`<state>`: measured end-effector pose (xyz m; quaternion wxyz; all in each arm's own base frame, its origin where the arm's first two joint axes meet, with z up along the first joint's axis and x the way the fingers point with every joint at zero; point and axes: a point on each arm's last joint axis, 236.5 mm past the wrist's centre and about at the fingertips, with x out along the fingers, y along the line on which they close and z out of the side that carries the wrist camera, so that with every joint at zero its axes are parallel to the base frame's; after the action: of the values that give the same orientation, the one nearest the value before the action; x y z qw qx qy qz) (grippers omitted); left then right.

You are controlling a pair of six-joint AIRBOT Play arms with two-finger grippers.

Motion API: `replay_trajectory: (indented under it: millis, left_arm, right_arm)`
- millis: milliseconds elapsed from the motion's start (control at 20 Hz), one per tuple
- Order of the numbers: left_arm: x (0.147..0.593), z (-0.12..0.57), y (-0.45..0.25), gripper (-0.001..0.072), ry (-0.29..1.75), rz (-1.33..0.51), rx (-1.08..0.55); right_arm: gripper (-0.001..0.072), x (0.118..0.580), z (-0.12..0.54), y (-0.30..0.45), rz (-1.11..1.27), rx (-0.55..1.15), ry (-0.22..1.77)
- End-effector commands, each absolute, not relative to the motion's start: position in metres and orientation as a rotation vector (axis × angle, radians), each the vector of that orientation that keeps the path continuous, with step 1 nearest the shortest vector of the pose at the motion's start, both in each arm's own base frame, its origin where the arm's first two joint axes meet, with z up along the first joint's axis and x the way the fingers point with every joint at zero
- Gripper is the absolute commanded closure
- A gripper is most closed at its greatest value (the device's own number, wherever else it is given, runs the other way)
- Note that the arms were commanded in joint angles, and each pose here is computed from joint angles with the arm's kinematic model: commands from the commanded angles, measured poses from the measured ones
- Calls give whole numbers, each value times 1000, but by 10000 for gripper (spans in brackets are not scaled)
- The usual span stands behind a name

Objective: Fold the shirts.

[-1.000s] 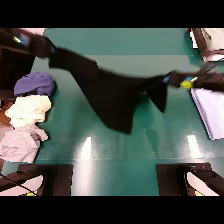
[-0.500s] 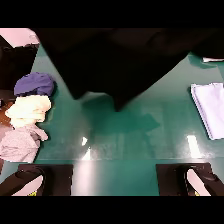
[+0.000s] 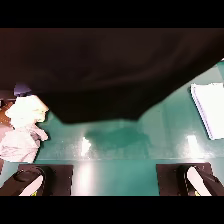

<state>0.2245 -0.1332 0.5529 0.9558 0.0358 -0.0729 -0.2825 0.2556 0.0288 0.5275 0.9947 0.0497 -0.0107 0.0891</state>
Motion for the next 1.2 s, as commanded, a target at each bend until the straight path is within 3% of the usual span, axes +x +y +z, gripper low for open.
replay_trajectory:
  millis: [0,250,400,500,600,650,700,750,1150]
  left_arm:
    - [278,501,-134,685,15,-546,77]
    - [423,312,-170,684,533,-612,-20]
    - [495,197,-180,684,745,-593,-83]
    - [520,136,-183,684,849,-568,-123]
    - [529,96,-184,684,931,-544,-166]
    - [531,87,-182,632,950,-532,-175]
    - [534,84,-177,348,952,-513,-175]
    - [534,85,-173,183,953,-508,-178]
    - [461,67,-76,188,1327,-455,-256]
  right_arm:
    - [691,285,466,24,238,226,260]
    - [690,342,275,47,428,469,886]
    - [690,369,167,64,404,505,1082]
    - [691,381,116,70,369,539,1148]
    - [690,391,87,73,344,571,1167]
    - [690,395,78,73,332,580,1169]
    - [690,398,73,72,325,586,1175]
    - [690,400,70,71,324,588,1182]
    - [690,404,71,25,239,625,1144]
